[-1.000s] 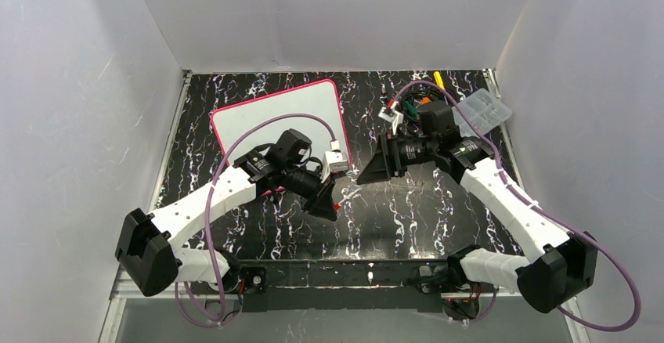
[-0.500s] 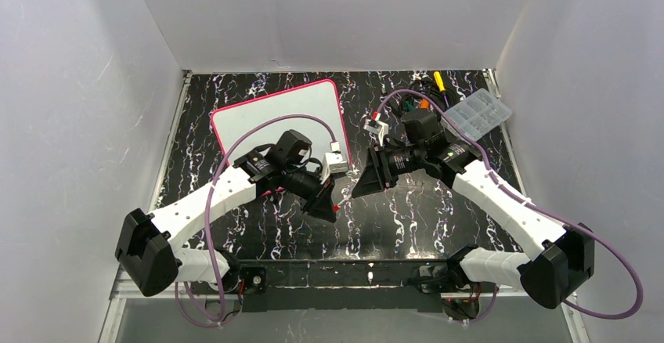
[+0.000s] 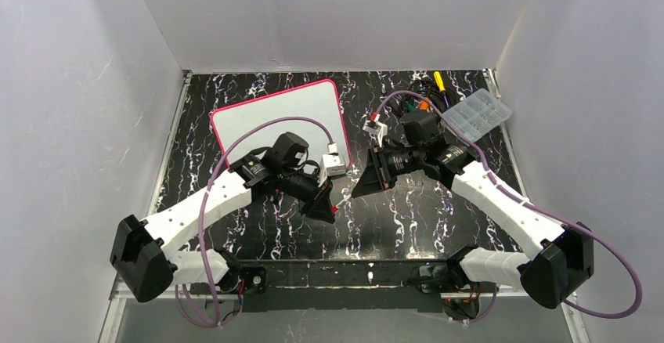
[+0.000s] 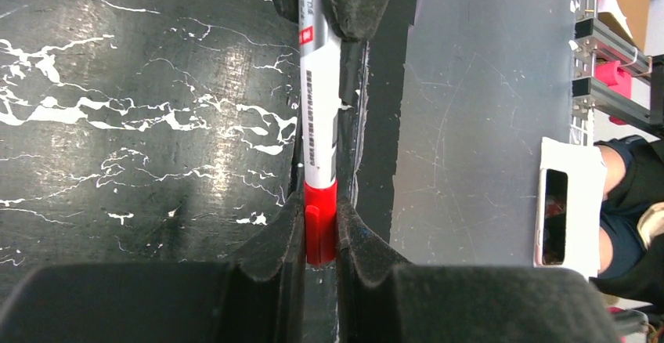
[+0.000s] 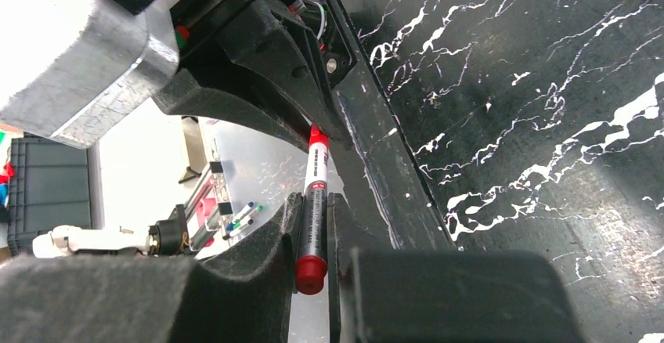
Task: Write a sentence on the whiteboard
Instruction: Open the whiteboard marker at the center of the board, then place the pen cap at the center of the board.
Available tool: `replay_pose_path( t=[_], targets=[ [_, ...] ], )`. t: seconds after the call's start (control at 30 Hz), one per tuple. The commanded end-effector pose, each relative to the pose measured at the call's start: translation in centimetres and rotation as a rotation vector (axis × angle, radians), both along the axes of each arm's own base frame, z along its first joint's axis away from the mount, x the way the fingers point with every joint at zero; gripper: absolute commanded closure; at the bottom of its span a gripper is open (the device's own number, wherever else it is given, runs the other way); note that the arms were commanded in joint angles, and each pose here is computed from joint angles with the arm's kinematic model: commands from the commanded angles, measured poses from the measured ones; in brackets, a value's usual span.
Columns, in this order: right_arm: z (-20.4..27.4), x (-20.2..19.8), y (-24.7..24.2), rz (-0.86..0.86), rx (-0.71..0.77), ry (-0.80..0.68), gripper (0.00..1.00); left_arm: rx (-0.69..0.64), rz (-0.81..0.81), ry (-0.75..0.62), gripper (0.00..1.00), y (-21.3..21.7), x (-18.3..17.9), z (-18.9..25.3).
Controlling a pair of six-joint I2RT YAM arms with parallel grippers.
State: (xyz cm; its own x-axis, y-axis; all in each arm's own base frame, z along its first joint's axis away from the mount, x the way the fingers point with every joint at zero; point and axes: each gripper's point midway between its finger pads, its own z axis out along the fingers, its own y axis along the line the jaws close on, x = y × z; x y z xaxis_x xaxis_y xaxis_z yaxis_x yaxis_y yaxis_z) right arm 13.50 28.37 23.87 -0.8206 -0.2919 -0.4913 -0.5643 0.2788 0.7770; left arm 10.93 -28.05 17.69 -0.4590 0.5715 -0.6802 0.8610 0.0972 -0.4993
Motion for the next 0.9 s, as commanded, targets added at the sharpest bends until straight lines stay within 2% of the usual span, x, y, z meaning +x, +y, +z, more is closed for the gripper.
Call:
replay_pose_path(
  t=[0.0, 0.3, 0.47, 0.67, 0.8, 0.87],
  targets=[
    [3.3, -1.1, 0.2, 0.08, 0.115, -0.066, 0.99, -0.007, 0.016, -0.06, 1.0, 0.8, -0.6, 0.1],
    [6.5, -1.9, -2.1, 0.135, 0.208, -0.076, 0.99, -0.011, 0.06, -0.121, 1.0, 2.1, -1.4, -0.3],
    [7.2, -2.1, -3.1, 0.133, 0.158, -0.118, 0.99, 0.01, 0.098, -0.142, 1.0, 2.8, -1.2, -0.8],
    [6.1, -2.1, -4.4, 0.098, 0.032, -0.15, 0.99, 0.027, 0.119, -0.148, 1.0, 3.1, -0.9, -0.7],
    [5.5, -0.5, -4.7, 0.009, -0.025, -0.208, 0.99, 0.036, 0.194, -0.13, 1.0, 3.0, -0.3, -0.6],
    [5.1, 2.8, -5.4, -0.19, -0.109, -0.289, 0.99, 0.026, 0.278, -0.097, 1.0, 2.5, 0.4, -0.4]
  ],
)
